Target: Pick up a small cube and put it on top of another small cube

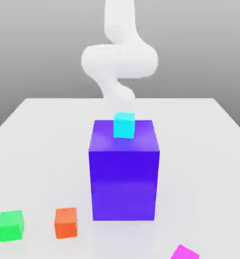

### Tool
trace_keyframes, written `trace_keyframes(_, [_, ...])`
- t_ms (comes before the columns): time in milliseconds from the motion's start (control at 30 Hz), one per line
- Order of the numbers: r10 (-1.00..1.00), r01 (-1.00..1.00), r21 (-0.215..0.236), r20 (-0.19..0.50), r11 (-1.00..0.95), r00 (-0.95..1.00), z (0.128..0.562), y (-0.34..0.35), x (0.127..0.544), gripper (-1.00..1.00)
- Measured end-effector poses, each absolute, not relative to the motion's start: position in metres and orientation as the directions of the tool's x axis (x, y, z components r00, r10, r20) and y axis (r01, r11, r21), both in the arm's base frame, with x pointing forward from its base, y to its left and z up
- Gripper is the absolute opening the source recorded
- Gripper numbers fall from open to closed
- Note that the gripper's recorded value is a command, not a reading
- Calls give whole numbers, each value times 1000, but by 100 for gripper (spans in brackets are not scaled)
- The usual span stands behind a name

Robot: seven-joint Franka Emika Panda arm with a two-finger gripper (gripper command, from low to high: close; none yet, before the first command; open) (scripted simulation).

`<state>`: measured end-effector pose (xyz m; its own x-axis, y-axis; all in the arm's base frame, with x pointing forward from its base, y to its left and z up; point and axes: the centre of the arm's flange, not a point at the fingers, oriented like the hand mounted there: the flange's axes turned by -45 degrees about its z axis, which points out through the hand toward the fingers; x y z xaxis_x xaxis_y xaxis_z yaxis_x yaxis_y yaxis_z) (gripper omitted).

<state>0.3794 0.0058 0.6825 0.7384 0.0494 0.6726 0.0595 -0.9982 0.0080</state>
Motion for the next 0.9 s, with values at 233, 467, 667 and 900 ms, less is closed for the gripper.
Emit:
trace_keyframes(233, [242,259,43,532,-965,812,587,33,460,0])
trace_keyframes(467, [432,446,55,380,-893,818,477,69,512,0])
trace_keyframes(667, [594,602,48,242,-797,767,373,105,533,0])
trace_keyframes(900, [744,745,21,75,-667,664,248,129,532,0])
